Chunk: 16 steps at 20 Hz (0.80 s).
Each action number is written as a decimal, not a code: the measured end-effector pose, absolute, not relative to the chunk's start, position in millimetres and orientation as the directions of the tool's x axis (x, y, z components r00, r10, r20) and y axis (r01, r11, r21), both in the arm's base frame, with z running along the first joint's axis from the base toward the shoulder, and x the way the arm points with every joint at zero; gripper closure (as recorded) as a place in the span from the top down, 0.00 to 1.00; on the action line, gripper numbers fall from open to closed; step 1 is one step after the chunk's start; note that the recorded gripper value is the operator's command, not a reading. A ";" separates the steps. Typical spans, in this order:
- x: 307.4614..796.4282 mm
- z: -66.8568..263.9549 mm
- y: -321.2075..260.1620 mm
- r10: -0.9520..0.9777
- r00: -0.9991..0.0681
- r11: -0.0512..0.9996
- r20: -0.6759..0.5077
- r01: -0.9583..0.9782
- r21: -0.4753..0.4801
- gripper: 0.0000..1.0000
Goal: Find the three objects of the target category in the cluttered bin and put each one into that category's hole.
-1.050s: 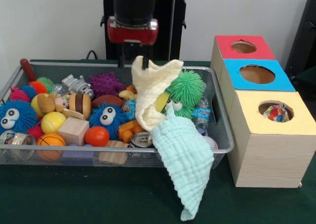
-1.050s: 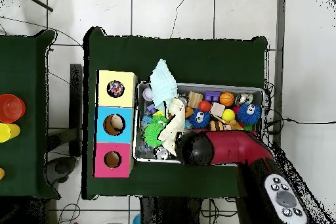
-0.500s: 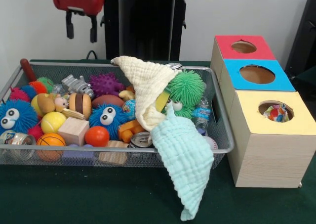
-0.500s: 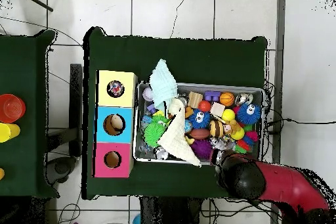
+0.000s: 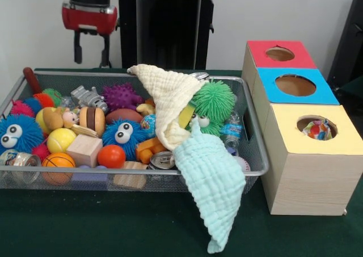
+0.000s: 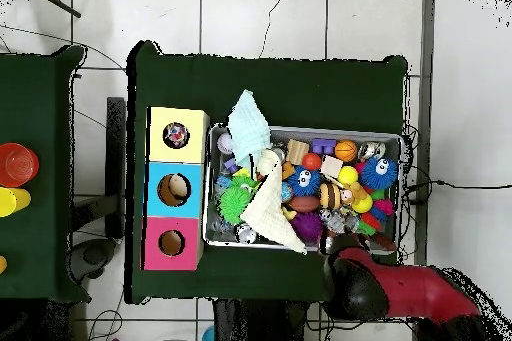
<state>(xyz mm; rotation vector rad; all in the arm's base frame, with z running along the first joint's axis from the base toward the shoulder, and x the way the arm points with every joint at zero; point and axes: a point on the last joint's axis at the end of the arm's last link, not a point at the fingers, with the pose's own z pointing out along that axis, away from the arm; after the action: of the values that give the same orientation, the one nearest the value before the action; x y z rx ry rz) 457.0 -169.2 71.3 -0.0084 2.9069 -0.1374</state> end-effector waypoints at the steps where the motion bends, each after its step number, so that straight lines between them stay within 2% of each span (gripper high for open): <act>1: 456.2 63.7 -158.8 -0.047 -0.967 0.996 -0.251 -0.025 -0.089 1.00; 7: 449.0 36.3 -105.8 -0.144 -0.938 0.989 -0.314 -0.129 -0.070 1.00; 16: 416.2 18.8 -92.0 -0.186 -0.945 0.981 -0.267 -0.165 -0.099 1.00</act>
<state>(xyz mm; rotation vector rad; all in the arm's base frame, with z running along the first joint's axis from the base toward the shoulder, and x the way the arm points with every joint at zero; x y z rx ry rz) 416.2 -92.0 18.8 -0.2574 2.8489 -0.1090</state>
